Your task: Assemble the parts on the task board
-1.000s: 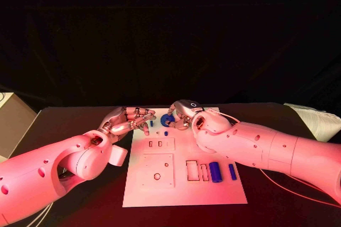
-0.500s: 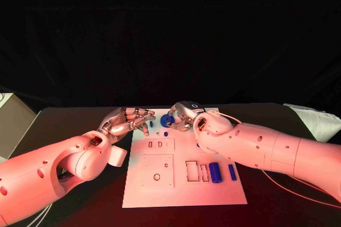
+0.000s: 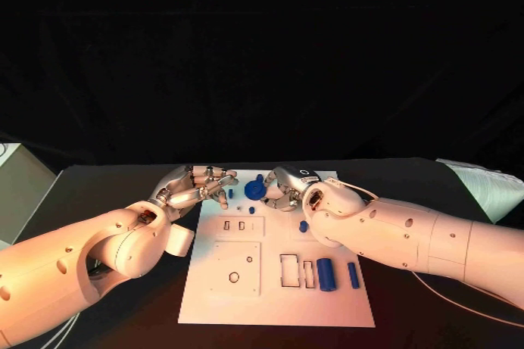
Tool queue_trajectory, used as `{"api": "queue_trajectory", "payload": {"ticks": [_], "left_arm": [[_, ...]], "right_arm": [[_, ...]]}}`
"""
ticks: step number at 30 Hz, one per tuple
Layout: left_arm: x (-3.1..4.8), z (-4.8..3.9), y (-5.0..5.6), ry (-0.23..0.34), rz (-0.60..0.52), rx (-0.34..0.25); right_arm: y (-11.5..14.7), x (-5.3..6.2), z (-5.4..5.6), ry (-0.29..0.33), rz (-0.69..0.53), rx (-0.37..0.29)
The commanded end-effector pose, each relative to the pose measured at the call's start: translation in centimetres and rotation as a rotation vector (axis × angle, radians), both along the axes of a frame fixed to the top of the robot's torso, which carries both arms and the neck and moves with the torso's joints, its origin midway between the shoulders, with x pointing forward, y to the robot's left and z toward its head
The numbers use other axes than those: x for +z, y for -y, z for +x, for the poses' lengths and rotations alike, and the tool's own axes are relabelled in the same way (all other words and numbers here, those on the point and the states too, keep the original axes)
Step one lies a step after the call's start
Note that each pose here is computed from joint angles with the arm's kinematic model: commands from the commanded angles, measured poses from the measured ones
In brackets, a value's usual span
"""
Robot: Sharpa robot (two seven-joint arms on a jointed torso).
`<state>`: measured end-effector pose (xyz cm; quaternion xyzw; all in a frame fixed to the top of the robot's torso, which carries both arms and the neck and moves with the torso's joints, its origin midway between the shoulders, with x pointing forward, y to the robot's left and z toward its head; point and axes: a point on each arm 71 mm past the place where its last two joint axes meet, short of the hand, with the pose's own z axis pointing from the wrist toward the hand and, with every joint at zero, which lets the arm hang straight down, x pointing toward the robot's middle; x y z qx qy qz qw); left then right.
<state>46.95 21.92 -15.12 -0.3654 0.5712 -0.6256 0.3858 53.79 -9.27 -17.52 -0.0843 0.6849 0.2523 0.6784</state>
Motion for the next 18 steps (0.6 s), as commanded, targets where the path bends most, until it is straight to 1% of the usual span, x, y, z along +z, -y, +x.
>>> {"api": "queue_trajectory", "payload": {"ticks": [1,6,9,15,18], "left_arm": [[0.12,-0.03,0.1,0.007,-0.001,-0.006],[0.12,-0.02,0.0,0.008,0.0,-0.005],[0.11,-0.01,0.0,0.008,0.0,-0.004],[0.08,0.04,-0.1,0.008,0.001,-0.001],[0.06,0.07,-0.2,0.008,0.001,0.0]], "right_arm": [[-0.3,-2.1,-1.1,-0.099,-0.049,0.025],[0.2,-1.8,-1.4,-0.085,-0.038,0.019],[0.6,-1.5,-1.5,-0.062,-0.021,0.013],[2.0,-0.1,-1.3,0.005,0.025,-0.009],[2.6,0.5,-1.1,0.025,0.043,-0.017]]}}
